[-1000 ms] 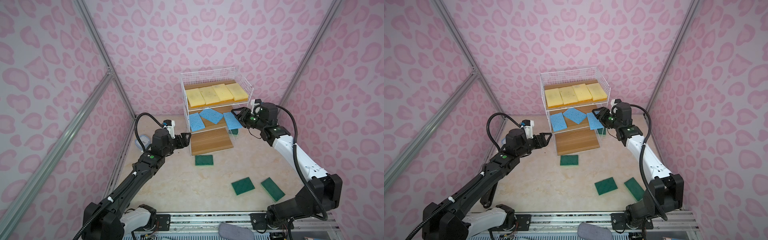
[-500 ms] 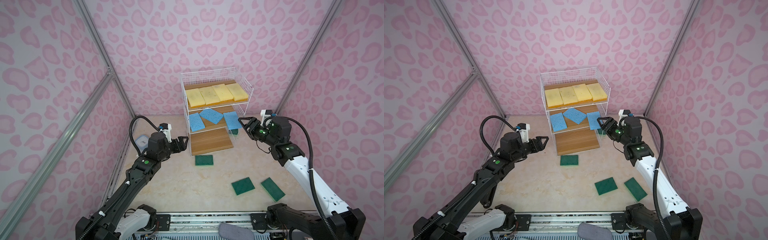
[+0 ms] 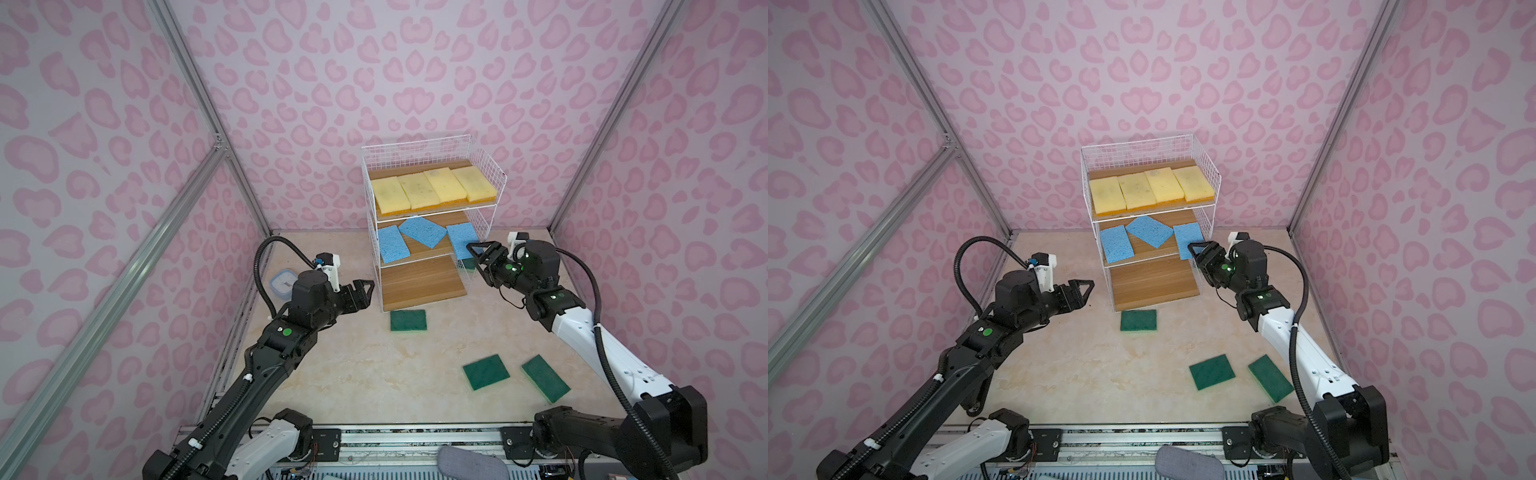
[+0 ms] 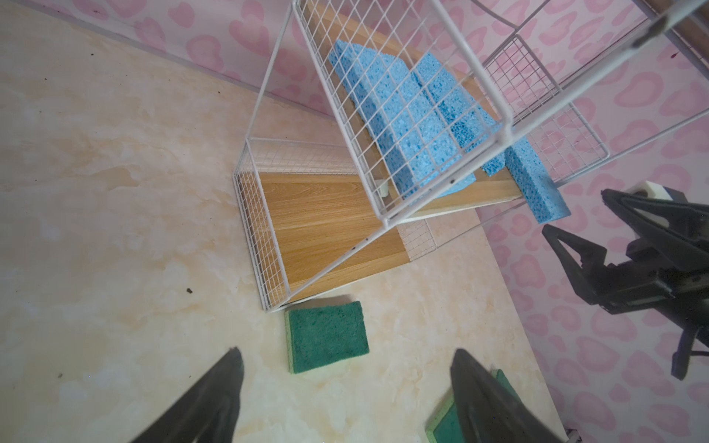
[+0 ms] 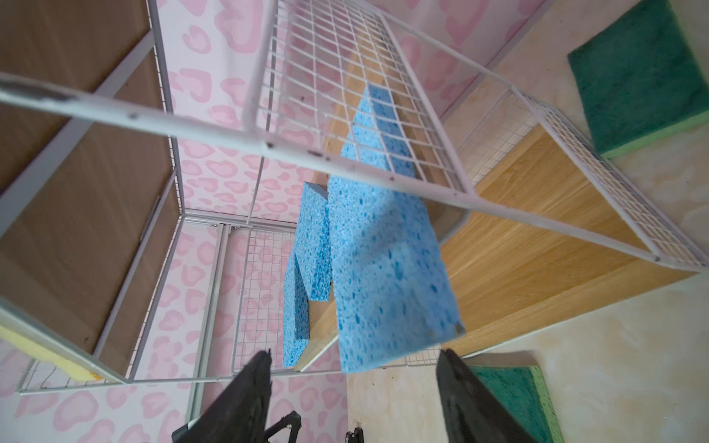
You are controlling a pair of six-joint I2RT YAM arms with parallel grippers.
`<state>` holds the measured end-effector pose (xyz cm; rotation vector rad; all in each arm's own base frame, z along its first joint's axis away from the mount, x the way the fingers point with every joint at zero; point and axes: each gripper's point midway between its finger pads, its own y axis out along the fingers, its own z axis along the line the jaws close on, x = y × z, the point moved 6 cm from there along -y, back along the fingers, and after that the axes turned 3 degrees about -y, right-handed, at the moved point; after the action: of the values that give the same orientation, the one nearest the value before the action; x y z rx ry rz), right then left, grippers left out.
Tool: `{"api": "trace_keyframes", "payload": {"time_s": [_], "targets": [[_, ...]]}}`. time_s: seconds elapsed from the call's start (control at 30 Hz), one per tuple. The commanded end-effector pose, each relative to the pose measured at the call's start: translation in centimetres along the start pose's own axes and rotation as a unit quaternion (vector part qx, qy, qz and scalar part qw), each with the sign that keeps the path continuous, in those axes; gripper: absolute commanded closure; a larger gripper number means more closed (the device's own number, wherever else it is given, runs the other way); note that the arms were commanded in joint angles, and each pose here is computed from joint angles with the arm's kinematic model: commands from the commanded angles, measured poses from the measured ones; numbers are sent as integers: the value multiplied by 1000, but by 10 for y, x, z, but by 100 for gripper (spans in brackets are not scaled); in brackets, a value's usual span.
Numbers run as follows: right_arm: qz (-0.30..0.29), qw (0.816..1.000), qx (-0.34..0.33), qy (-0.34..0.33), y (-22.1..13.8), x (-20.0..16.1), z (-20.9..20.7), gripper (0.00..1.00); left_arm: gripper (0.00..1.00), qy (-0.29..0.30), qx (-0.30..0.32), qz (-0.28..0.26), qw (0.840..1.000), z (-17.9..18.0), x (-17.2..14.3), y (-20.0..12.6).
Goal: Arrange cleaning sponges on a shelf
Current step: Pick up the cleaning sponge from the shelf.
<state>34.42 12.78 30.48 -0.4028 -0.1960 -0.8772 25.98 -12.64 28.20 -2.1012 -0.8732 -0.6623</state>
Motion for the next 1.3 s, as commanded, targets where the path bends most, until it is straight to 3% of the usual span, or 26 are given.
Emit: {"api": "trace_keyframes", "payload": {"time_s": [0.0, 0.17, 0.33, 0.6, 0.83, 1.27], "targets": [[-14, 1000, 24, 0, 8, 8, 9, 32, 14, 0, 4, 0, 1000, 2, -2, -2], [-12, 1000, 19, 5, 19, 12, 7, 37, 14, 0, 8, 2, 1000, 3, -3, -1], [-14, 1000, 13, 3, 22, 13, 5, 51, 13, 0, 9, 3, 1000, 4, -3, 0], [-18, 1000, -6, 1, 24, 13, -5, 61, 13, 0, 11, 3, 1000, 5, -4, -1], [-20, 1000, -8, -4, 23, 14, -3, 83, 13, 2, 13, 0, 1000, 4, -3, -4], [-7, 1000, 2, -16, 15, 5, 8, 85, 13, -3, 10, -4, 1000, 4, -5, -8]]}}
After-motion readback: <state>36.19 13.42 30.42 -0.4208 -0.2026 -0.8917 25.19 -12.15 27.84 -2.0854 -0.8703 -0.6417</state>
